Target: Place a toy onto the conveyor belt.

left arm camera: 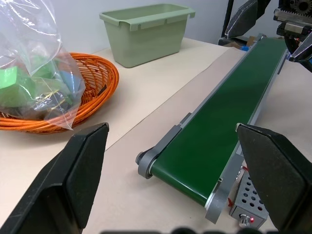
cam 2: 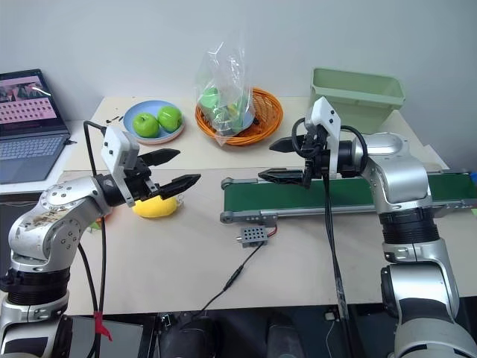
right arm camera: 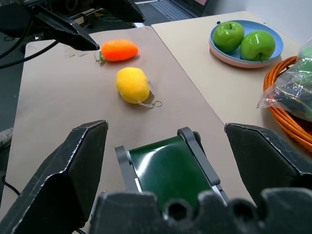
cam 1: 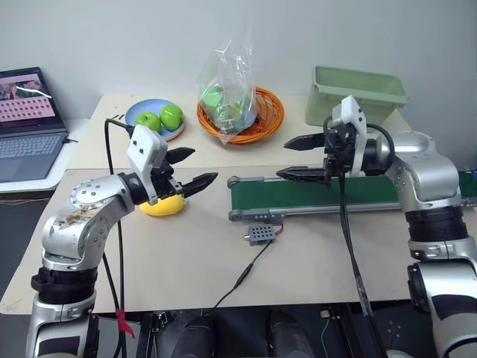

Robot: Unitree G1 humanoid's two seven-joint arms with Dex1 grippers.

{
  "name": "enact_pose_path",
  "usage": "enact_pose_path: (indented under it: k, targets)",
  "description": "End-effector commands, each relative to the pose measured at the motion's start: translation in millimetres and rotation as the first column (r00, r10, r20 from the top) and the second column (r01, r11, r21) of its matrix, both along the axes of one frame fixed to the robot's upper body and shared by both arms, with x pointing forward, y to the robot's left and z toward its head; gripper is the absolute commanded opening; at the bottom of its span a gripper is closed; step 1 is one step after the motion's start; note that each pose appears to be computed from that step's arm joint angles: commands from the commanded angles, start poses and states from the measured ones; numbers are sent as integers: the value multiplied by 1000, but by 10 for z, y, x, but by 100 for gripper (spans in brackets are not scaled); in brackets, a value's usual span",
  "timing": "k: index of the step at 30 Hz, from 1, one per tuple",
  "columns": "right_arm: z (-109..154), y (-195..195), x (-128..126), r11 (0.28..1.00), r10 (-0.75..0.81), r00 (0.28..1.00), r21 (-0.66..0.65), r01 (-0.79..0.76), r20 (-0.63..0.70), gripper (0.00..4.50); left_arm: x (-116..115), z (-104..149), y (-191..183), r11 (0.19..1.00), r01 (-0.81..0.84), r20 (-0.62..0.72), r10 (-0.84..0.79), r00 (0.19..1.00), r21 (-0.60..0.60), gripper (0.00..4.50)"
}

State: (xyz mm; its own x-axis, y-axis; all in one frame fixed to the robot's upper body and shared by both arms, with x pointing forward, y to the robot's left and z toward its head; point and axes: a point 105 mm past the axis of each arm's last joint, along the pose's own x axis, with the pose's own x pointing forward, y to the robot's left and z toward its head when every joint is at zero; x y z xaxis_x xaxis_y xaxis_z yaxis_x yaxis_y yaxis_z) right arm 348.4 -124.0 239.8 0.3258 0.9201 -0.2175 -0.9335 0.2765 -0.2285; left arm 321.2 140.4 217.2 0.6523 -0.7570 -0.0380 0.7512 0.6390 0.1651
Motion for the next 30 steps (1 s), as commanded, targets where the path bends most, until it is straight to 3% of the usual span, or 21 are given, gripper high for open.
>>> enact_pose_path:
  k: [1, 3, 5, 9, 13, 16, 21, 26, 30]
  targets:
    - [97, 15, -11, 1000, 8, 999, 1, -8, 54, 450, 5, 93, 183, 997, -69, 12, 69, 998, -43, 446]
    - [86, 25, -4, 1000, 9, 999, -1, -9, 53, 450, 30, 149, 522, 959, -208, -45, 203, 978, -192, 446]
    - [86, 28, 1, 1000, 9, 999, -1, -9, 52, 450, 17, 158, 640, 931, -254, -84, 240, 967, -263, 446]
    - [53, 53, 7, 1000, 22, 999, -7, -22, 44, 450, -1, -181, 1219, 785, -554, -224, 508, 831, -278, 446]
    - [34, 97, 37, 999, 33, 998, -12, -32, 44, 450, -65, -559, 1564, 645, -698, -358, 601, 714, -310, 446]
    - [24, 118, 46, 999, 43, 998, -16, -42, 44, 450, -150, -778, 1869, 464, -806, -464, 659, 592, -368, 446]
    - [39, 127, 52, 999, 54, 998, -7, -53, 41, 450, -313, -913, 2082, 250, -841, -564, 647, 514, -480, 446]
    - [51, 147, 75, 999, 53, 997, -7, -53, 47, 450, -375, -1010, 2152, 192, -846, -596, 634, 494, -497, 446]
    - [50, 159, 87, 998, 55, 997, -15, -54, 53, 450, -426, -1058, 2330, 97, -848, -625, 633, 457, -521, 446]
